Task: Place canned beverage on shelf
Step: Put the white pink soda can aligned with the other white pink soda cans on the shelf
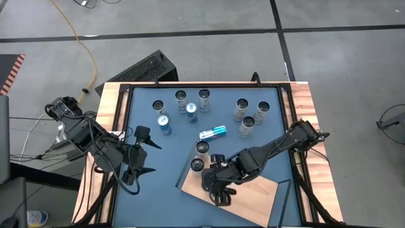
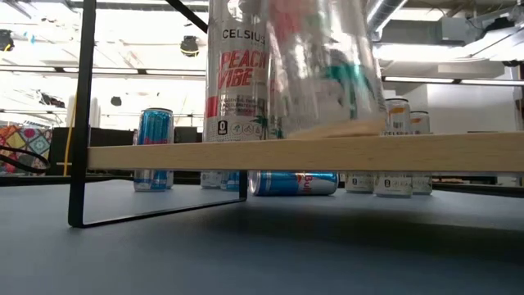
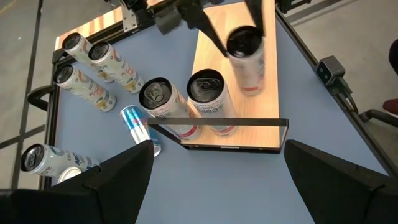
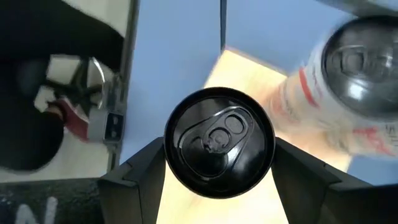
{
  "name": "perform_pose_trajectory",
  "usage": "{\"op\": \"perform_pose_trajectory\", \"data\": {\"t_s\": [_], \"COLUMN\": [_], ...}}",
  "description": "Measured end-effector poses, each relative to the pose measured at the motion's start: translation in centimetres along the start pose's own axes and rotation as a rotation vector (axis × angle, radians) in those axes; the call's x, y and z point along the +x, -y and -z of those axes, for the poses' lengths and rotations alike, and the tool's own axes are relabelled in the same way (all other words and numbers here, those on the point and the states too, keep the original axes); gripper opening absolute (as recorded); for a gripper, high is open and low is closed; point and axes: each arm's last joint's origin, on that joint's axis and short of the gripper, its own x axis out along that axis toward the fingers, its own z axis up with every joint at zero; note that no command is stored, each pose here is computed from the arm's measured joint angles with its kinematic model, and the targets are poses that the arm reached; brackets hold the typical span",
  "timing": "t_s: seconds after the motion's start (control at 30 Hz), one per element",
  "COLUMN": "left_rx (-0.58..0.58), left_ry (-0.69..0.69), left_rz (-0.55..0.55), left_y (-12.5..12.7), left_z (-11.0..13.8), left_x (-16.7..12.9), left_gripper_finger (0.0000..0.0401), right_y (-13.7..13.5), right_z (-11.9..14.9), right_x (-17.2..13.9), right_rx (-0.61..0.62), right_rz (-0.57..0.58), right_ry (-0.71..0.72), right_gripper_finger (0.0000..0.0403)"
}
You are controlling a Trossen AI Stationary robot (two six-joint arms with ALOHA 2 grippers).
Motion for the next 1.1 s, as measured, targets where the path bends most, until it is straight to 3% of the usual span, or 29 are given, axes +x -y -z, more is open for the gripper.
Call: {"op": "perform_pose_trajectory", "data": {"t_s": [0.6, 1.1], "left_rx": [0.005, 0.007], "left_ry": [-0.005, -0.006], "left_rz": [0.004, 0.004], "left_y": [0.01, 0.00], "left_z": [0.05, 0.06], "left_x": [0.00, -0.01], "left_gripper_finger": [0.0348, 0.0348], "right_y": [-0.20, -0.43], "right_z": [-0.25, -0.41], "right_x": [-0.20, -0.34], "right_rx": [0.026, 0.070], "right_rz": [0.047, -0.015], "right_ry": [0.007, 0.005], "right_gripper_finger": [0.0251, 0.0280]}}
